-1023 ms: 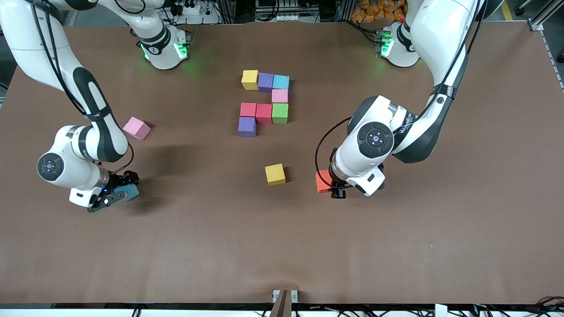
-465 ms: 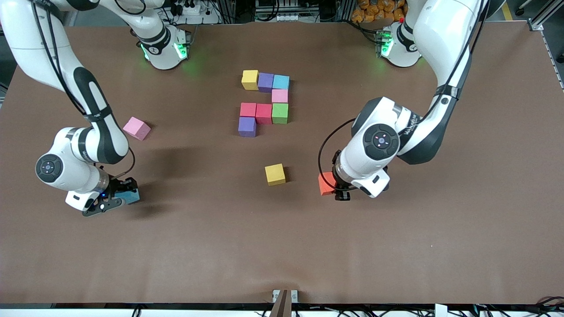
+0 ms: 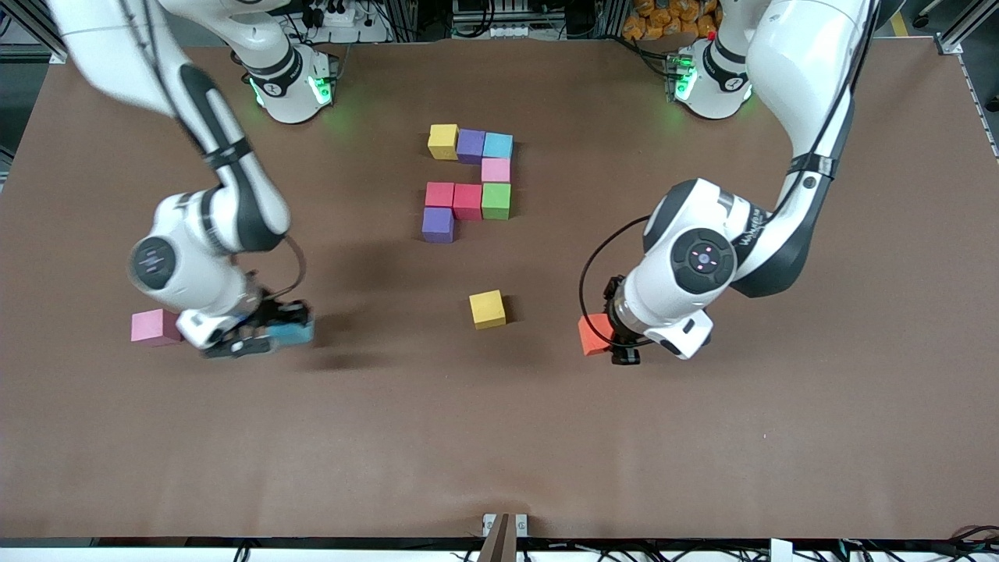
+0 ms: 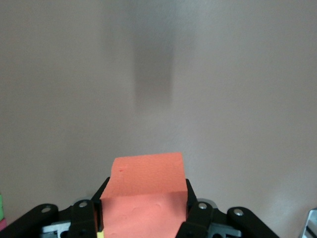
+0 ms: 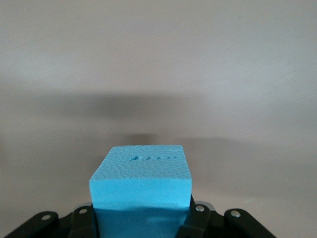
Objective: Form number 2 with 11 blocks
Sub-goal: 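Carry the cyan cube toward the cube cluster with the right gripper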
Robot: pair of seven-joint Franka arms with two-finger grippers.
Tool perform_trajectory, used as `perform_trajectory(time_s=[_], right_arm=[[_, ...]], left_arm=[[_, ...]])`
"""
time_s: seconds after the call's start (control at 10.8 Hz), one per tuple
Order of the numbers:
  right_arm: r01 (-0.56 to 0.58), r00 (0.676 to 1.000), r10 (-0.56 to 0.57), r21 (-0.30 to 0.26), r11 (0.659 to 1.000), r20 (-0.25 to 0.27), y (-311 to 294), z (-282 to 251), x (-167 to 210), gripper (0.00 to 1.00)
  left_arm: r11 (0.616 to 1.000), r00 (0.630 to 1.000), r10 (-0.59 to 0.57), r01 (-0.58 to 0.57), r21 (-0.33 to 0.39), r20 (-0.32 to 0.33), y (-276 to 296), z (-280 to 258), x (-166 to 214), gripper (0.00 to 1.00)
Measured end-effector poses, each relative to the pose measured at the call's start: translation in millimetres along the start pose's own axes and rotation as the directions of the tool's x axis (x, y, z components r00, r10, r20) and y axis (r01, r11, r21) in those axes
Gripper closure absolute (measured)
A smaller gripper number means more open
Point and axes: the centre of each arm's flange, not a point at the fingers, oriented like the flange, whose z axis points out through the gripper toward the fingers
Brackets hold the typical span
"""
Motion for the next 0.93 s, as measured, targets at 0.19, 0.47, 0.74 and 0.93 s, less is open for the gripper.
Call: perform_trajectory(time_s=[0.19, 0.47, 0.74, 0.93], right_arm=[[-0.039, 0.999, 0.039, -0.001, 0.999, 0.011, -81, 13, -35, 0.44], [-0.089, 0.996, 0.089, -0.001, 0.996, -0.007, -140, 43, -79, 0.44], [-0.109, 0.994, 0.109, -0.003, 0.994, -0.001, -172, 50, -99, 0.44], [-0.098, 0.995, 0.098, -0.013, 0.995, 0.008, -191, 58, -111, 0.44]], left_arm=[[1.0, 1.0, 0.019, -0.019, -0.004, 0.001, 9, -3, 16, 0.43], [1.0, 1.0, 0.015, -0.015, -0.008, 0.001, 17, -5, 31, 0.43], [1.0, 1.0, 0.008, -0.008, -0.018, -0.004, 16, -30, 38, 0.43], [1.0, 1.0, 0.005, -0.005, -0.026, -0.011, 11, -56, 42, 0.43]])
